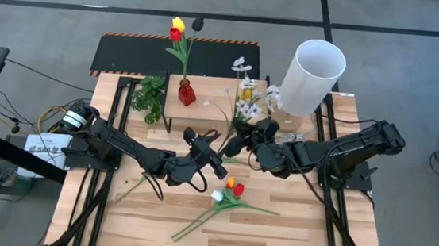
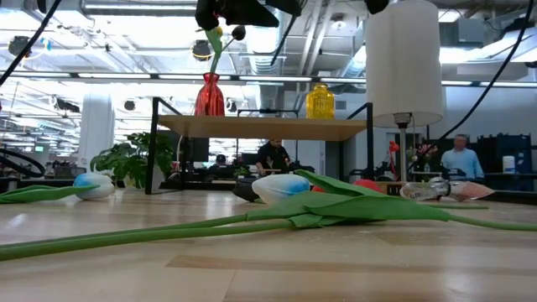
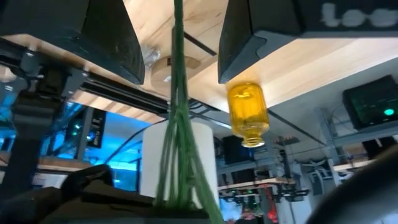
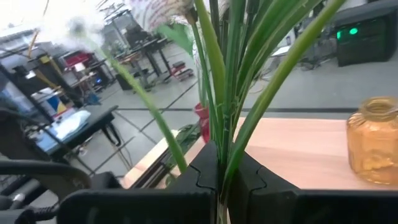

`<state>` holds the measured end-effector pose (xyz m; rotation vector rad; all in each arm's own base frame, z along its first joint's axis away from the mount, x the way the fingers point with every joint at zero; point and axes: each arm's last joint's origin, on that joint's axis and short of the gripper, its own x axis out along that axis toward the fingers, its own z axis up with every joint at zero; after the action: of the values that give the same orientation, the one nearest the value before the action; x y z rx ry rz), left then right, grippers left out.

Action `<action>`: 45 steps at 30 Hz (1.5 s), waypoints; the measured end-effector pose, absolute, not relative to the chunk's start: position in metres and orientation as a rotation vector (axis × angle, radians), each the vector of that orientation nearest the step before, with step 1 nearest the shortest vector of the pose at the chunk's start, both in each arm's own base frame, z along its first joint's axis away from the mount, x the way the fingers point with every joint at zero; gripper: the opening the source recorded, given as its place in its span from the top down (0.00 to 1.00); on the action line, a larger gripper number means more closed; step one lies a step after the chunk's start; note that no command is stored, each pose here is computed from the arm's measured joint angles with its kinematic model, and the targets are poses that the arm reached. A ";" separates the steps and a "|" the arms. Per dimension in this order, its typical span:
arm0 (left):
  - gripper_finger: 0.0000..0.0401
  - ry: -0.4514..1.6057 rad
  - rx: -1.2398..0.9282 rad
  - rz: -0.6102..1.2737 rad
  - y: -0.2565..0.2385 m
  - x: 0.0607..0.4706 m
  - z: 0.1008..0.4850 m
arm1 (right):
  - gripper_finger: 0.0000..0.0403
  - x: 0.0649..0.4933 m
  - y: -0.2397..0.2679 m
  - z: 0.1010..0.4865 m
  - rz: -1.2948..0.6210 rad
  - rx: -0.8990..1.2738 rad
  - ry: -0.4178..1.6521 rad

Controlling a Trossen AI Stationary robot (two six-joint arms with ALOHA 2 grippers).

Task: Pick and place flowers into a vace then onto a shelf
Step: Put the white flowers into the red vase on the shelf

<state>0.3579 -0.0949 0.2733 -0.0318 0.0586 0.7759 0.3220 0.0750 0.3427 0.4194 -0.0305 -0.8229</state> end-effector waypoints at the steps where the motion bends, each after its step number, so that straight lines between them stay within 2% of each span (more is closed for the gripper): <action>1: 0.52 0.063 -0.024 0.772 -0.095 0.358 0.273 | 1.00 0.322 0.075 0.343 -0.818 0.420 -0.027; 12: 0.52 0.086 0.021 0.780 -0.095 0.358 0.272 | 1.00 0.323 0.076 0.342 -0.773 0.426 -0.001; 17: 0.52 0.073 0.017 0.712 -0.094 0.360 0.275 | 1.00 0.323 0.076 0.341 -0.759 0.415 0.019; 20: 0.58 0.075 0.013 0.693 -0.093 0.361 0.275 | 1.00 0.323 0.076 0.340 -0.759 0.407 0.029; 28: 0.80 0.083 0.031 0.710 -0.093 0.361 0.274 | 1.00 0.322 0.076 0.339 -0.760 0.400 0.037; 33: 0.87 0.087 0.032 0.689 -0.091 0.362 0.274 | 1.00 0.322 0.076 0.338 -0.760 0.396 0.042; 39: 0.88 0.092 0.008 0.643 -0.088 0.364 0.273 | 1.00 0.321 0.076 0.336 -0.765 0.380 0.062; 45: 0.82 0.095 0.000 0.639 -0.088 0.364 0.272 | 1.00 0.321 0.076 0.336 -0.757 0.377 0.070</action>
<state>0.3636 -0.0878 0.2721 -0.0003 0.0954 0.6393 0.3213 0.0762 0.3360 0.3772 0.0698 -0.7574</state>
